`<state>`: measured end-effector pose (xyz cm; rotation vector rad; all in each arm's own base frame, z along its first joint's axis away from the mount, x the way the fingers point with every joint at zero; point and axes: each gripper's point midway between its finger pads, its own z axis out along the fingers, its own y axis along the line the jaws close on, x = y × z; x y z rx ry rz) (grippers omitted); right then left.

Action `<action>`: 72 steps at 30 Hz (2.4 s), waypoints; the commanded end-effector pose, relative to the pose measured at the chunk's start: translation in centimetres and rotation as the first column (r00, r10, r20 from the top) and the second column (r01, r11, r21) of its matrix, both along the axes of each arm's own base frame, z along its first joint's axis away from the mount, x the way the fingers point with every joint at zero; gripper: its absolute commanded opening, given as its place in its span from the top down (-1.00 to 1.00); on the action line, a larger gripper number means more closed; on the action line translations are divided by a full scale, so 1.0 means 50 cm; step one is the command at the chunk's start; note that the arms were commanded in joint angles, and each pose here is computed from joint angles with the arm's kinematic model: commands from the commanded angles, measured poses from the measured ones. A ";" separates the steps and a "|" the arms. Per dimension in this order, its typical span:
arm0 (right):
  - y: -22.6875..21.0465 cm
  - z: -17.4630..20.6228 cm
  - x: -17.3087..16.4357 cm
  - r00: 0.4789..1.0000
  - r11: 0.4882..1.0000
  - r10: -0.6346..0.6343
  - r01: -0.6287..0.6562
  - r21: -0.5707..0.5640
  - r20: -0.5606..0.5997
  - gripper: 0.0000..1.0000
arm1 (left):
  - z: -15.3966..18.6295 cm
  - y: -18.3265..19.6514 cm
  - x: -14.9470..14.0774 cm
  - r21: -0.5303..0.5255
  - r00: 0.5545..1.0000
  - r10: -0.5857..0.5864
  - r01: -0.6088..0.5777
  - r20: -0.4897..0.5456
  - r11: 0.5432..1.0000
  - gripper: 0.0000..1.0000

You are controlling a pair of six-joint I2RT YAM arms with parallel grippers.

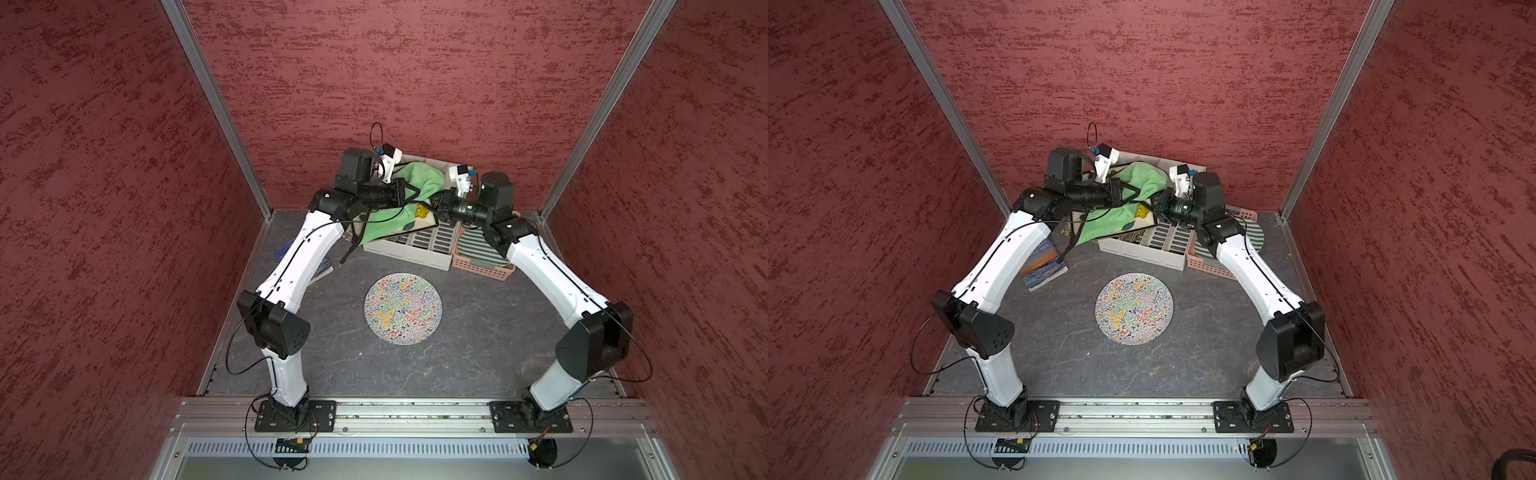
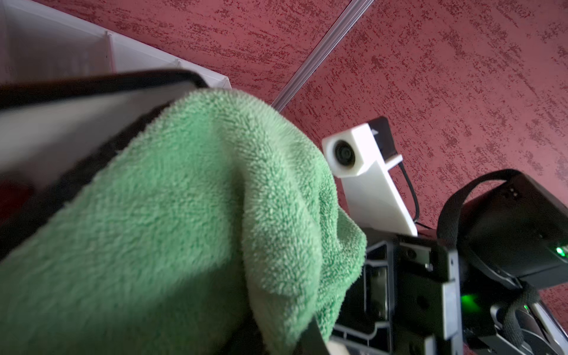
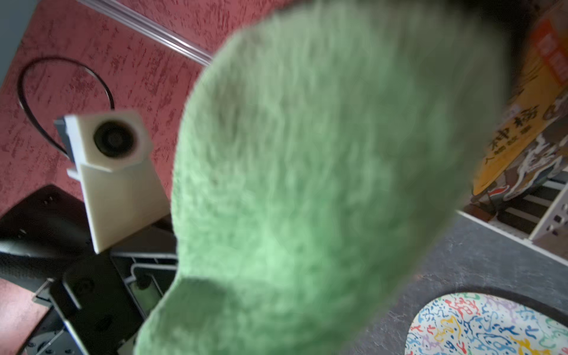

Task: Wipe the wet plate dry
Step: Wipe the plate with towel.

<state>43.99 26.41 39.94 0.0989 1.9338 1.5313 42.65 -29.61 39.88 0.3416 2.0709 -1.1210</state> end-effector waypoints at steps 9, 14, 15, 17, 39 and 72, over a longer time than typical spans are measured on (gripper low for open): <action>0.060 0.260 -0.177 0.873 0.966 0.175 -0.241 0.090 0.455 1.00 | -0.047 0.274 0.053 0.111 0.907 0.403 -0.390 -0.125 0.914 1.00; 0.096 0.250 -0.182 0.873 0.958 0.189 -0.264 0.110 0.450 1.00 | 0.018 0.156 0.050 -0.037 0.988 0.138 -0.140 -0.072 0.989 1.00; 0.088 0.264 -0.172 0.872 0.963 0.163 -0.243 0.119 0.462 1.00 | 0.015 0.131 0.044 -0.031 0.992 0.106 -0.108 -0.074 0.994 1.00; 0.069 0.300 -0.154 0.861 0.971 0.119 -0.205 0.122 0.495 1.00 | -0.007 0.096 0.038 -0.005 0.993 0.065 -0.066 -0.098 0.998 1.00; -0.217 0.440 -0.013 0.878 0.792 -0.206 -0.110 0.600 0.433 1.00 | 0.414 0.313 -0.046 -0.820 0.975 0.120 0.089 0.189 0.565 1.00; -0.073 0.457 -0.052 0.856 0.712 -0.072 -0.316 0.627 0.513 1.00 | 0.414 0.350 0.004 -0.923 0.976 0.197 0.012 0.095 0.384 1.00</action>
